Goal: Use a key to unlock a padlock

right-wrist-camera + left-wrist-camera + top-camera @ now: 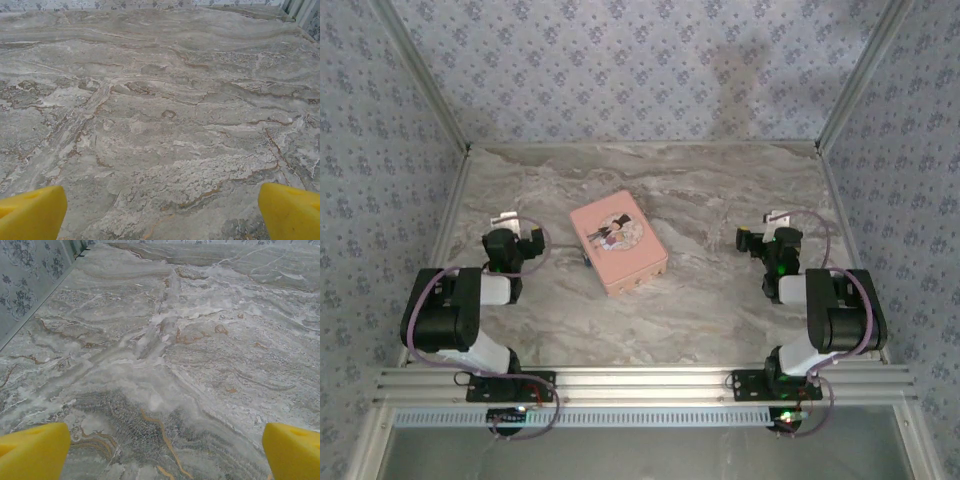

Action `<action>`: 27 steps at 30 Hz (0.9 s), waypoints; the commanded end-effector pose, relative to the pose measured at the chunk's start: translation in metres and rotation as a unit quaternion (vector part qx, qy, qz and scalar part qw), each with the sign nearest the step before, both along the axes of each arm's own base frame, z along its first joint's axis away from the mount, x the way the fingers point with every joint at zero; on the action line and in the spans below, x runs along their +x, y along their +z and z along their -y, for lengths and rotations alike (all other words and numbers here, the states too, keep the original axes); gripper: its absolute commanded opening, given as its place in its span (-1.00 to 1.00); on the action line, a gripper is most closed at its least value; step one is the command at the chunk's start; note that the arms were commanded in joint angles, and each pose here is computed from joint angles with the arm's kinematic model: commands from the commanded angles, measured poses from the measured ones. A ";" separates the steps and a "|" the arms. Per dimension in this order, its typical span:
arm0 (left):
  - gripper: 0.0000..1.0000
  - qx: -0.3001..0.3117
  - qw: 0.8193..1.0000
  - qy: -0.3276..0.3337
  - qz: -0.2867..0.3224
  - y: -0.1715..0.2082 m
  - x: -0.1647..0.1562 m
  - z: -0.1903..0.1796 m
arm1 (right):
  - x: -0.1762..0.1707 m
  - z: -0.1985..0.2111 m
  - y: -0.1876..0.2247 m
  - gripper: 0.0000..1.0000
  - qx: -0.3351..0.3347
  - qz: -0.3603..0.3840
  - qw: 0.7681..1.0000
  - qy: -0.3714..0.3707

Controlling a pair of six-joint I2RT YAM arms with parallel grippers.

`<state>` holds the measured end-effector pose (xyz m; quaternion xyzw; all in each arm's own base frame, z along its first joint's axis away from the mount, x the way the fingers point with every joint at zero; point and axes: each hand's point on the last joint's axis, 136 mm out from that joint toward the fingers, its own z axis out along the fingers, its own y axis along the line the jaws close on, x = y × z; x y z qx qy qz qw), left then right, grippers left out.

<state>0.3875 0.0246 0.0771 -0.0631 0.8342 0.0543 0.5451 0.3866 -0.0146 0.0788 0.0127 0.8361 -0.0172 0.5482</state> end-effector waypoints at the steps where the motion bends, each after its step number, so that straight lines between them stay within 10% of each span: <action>1: 0.96 0.002 1.000 -0.005 0.018 0.013 0.008 0.000 | 0.005 0.000 0.006 1.00 -0.008 0.004 1.000 0.003; 27: 0.96 0.002 1.000 -0.004 0.021 0.019 0.009 -0.001 | 0.005 0.002 0.021 1.00 -0.019 0.006 1.000 -0.010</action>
